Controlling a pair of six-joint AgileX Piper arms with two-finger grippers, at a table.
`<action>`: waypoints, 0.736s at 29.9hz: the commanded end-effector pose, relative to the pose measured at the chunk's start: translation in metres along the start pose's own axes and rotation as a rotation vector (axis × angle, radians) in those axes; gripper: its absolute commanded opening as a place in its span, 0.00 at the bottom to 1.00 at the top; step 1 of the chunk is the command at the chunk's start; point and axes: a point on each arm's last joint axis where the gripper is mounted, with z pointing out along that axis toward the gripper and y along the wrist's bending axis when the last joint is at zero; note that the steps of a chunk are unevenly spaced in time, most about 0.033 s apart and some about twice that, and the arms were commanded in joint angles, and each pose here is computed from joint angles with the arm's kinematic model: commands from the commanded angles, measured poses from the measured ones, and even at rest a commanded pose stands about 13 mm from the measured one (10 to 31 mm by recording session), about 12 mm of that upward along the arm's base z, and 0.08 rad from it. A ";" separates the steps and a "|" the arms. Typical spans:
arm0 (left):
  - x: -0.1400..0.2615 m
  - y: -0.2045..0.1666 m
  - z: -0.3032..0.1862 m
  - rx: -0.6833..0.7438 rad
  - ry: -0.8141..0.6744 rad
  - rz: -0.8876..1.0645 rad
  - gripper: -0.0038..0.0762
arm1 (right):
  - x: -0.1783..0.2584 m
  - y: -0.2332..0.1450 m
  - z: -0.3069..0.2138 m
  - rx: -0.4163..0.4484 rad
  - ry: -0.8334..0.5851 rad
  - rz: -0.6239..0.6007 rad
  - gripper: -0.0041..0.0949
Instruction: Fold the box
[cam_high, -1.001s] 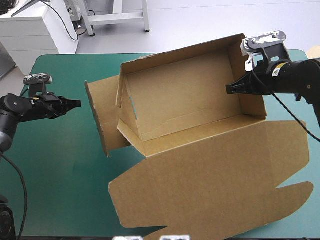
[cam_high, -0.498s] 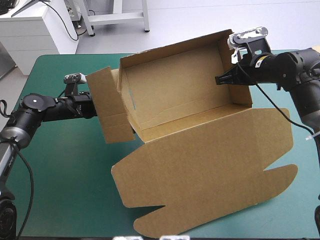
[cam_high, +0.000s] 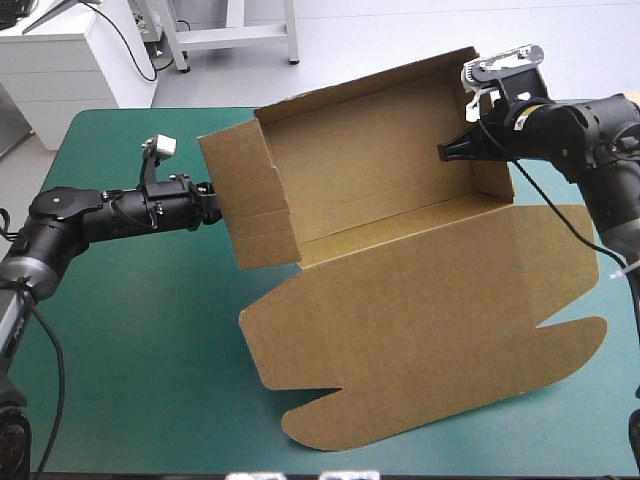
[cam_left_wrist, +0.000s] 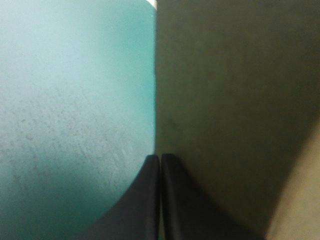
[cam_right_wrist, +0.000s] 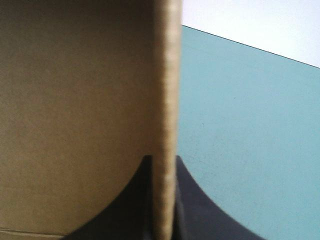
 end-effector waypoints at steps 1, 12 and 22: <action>-0.008 -0.031 -0.008 0.105 -0.061 0.042 0.04 | -0.012 -0.004 -0.017 0.028 -0.116 0.015 0.02; -0.001 -0.054 0.012 0.167 -0.012 0.121 0.07 | -0.006 -0.004 -0.002 0.020 -0.034 0.019 0.02; -0.013 -0.070 0.014 0.235 -0.096 0.085 0.81 | -0.004 -0.003 -0.002 0.018 -0.013 0.020 0.02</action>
